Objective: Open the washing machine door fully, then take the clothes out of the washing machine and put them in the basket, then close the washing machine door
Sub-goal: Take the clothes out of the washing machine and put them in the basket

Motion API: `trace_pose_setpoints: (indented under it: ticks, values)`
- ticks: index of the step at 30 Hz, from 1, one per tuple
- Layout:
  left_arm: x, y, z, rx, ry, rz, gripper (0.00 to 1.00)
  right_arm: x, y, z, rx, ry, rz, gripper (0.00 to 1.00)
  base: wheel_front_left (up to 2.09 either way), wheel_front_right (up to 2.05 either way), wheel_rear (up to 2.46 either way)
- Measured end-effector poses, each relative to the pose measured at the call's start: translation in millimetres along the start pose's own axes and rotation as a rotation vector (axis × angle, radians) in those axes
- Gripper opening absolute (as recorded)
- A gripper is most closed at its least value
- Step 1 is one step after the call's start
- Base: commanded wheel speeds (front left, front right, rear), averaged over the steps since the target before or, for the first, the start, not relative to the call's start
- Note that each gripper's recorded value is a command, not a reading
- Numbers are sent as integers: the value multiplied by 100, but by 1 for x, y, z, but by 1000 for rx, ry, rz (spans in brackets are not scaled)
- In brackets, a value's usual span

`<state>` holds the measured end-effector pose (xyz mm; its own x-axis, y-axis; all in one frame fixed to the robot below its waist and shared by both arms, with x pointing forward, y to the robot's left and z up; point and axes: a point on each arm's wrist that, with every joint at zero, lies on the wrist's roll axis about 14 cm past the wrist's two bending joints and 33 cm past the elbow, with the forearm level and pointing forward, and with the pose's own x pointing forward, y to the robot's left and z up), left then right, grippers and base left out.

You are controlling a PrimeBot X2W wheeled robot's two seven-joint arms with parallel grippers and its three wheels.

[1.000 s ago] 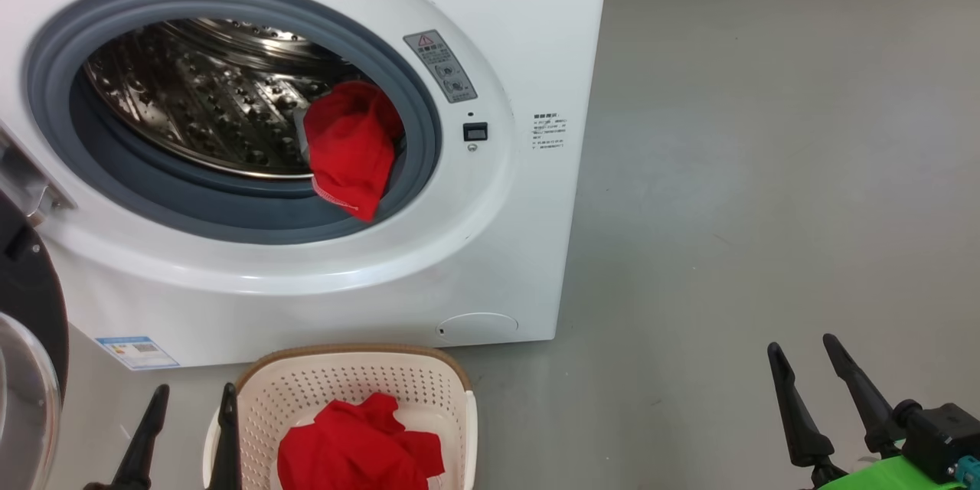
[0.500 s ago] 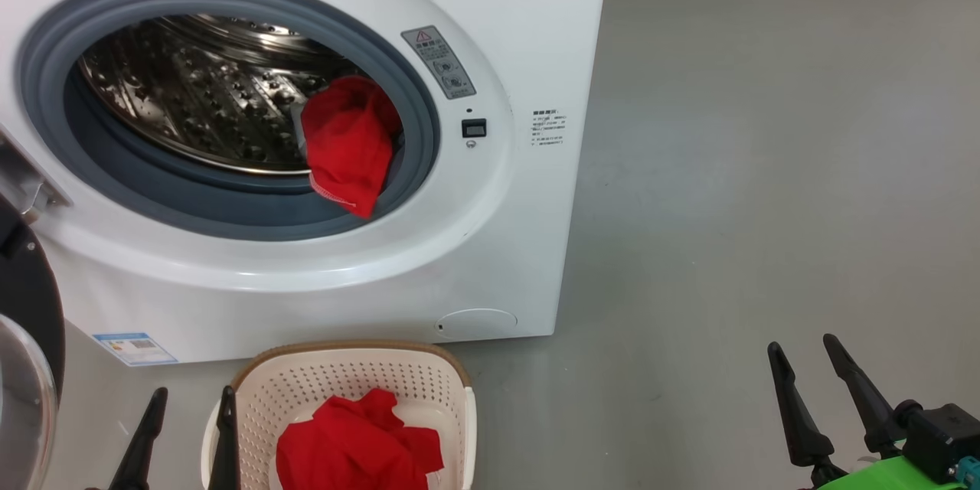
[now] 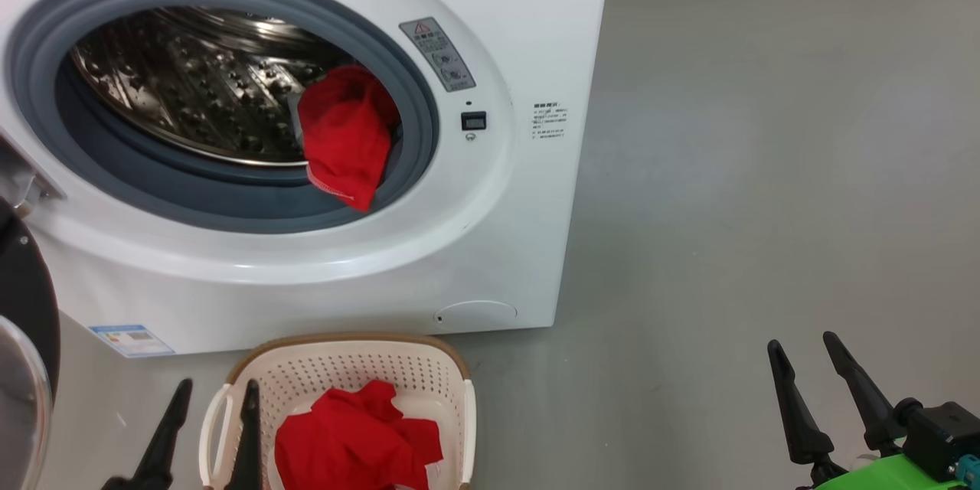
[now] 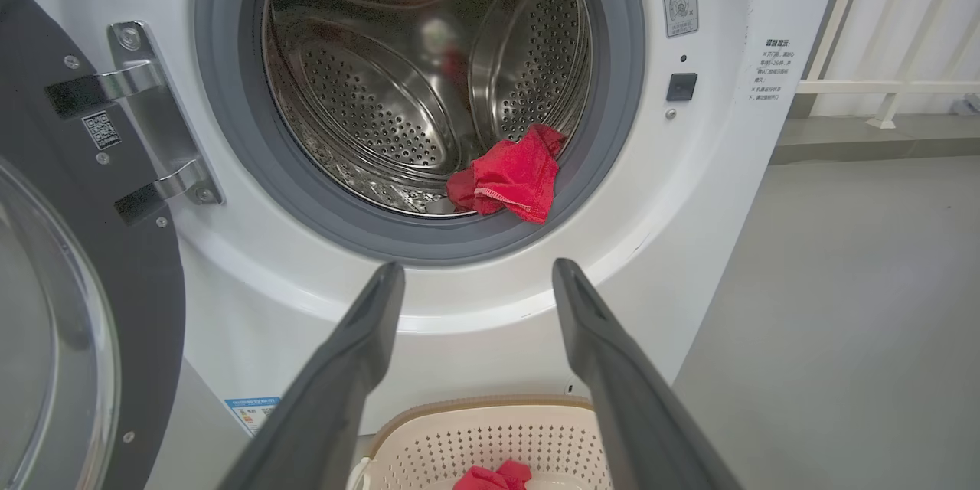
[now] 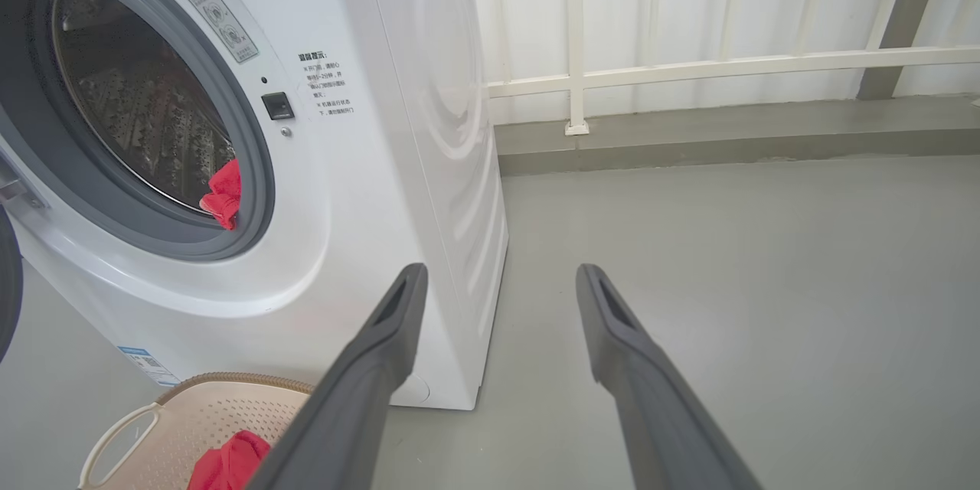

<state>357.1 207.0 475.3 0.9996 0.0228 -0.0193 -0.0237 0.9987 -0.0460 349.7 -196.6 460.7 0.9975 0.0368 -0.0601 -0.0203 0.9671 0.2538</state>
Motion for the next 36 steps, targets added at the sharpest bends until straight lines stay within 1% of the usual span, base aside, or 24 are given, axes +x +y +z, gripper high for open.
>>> trace_pose_setpoints:
  ticks: [5,10,15,18,21,27,30,36]
  values:
    - [19,-18,-7,-17,20,-50,100,5,0,-4,2,13,-1,100,0,0,0]
    - [44,-41,-24,-50,74,-128,100,16,3,-5,14,9,1,100,0,0,0]
    - [85,-56,-23,-72,82,-180,100,26,3,-10,20,22,-2,100,0,0,0]
    - [111,-62,-24,-119,93,-190,100,34,4,-13,22,28,1,100,0,0,0]
    - [133,-72,-28,-131,114,-216,100,43,6,-15,25,31,6,100,0,0,0]
    - [180,-75,-32,-101,141,-240,100,58,-1,-21,24,37,-12,100,0,0,0]
    - [199,-78,-37,-118,160,-237,100,64,-5,-26,22,49,-22,100,0,0,0]
    - [229,-79,-51,-113,204,-238,100,75,-9,-31,20,56,-31,100,0,0,0]
